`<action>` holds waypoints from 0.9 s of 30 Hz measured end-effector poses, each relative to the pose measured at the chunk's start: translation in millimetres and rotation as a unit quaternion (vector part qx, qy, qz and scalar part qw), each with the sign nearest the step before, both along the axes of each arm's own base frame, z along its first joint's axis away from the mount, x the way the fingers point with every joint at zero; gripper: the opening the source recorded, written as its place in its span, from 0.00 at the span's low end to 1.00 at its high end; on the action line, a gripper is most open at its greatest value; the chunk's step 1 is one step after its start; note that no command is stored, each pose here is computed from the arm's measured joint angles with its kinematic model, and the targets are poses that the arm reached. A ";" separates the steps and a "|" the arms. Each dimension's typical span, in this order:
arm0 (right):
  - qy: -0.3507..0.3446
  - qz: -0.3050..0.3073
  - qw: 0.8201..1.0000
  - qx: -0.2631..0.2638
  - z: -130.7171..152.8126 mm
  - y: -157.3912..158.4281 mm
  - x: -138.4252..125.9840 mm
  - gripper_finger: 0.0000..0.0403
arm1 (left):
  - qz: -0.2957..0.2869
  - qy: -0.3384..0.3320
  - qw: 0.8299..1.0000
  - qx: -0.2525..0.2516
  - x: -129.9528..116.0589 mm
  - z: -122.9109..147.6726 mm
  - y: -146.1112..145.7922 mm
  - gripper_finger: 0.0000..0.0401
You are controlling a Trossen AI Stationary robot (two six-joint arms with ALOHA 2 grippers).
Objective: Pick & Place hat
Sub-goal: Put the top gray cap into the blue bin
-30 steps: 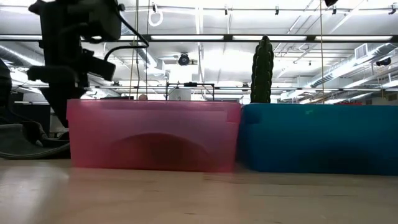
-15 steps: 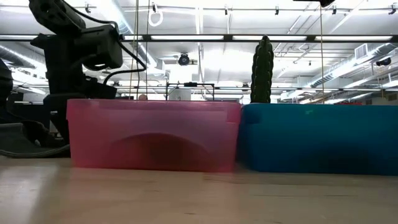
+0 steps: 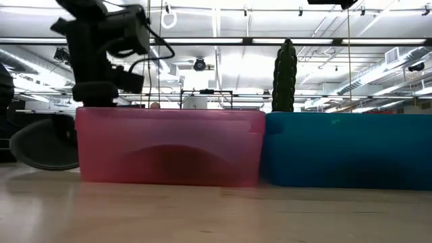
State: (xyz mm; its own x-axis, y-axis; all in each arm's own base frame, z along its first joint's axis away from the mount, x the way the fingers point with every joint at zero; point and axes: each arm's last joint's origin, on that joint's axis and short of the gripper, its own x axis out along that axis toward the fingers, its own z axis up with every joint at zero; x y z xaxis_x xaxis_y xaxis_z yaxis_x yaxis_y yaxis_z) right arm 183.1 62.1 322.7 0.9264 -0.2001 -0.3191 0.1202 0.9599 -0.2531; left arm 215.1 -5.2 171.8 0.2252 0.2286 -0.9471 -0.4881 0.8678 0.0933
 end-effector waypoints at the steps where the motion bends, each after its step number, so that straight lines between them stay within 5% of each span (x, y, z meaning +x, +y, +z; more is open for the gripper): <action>1: 0.001 -0.002 1.000 0.000 -0.3 -0.6 0.3 0.41 | 0.005 0.012 1.000 0.012 -0.7 4.6 -0.3 0.07; 12: 0.003 -0.002 1.000 -0.009 -0.3 -1.7 1.0 0.41 | 0.045 0.066 0.984 0.158 -7.6 68.1 -15.6 0.07; 27: -0.046 -0.017 0.999 0.016 8.7 -5.5 5.4 0.41 | 0.014 -0.190 0.951 0.244 14.7 134.6 -70.6 0.07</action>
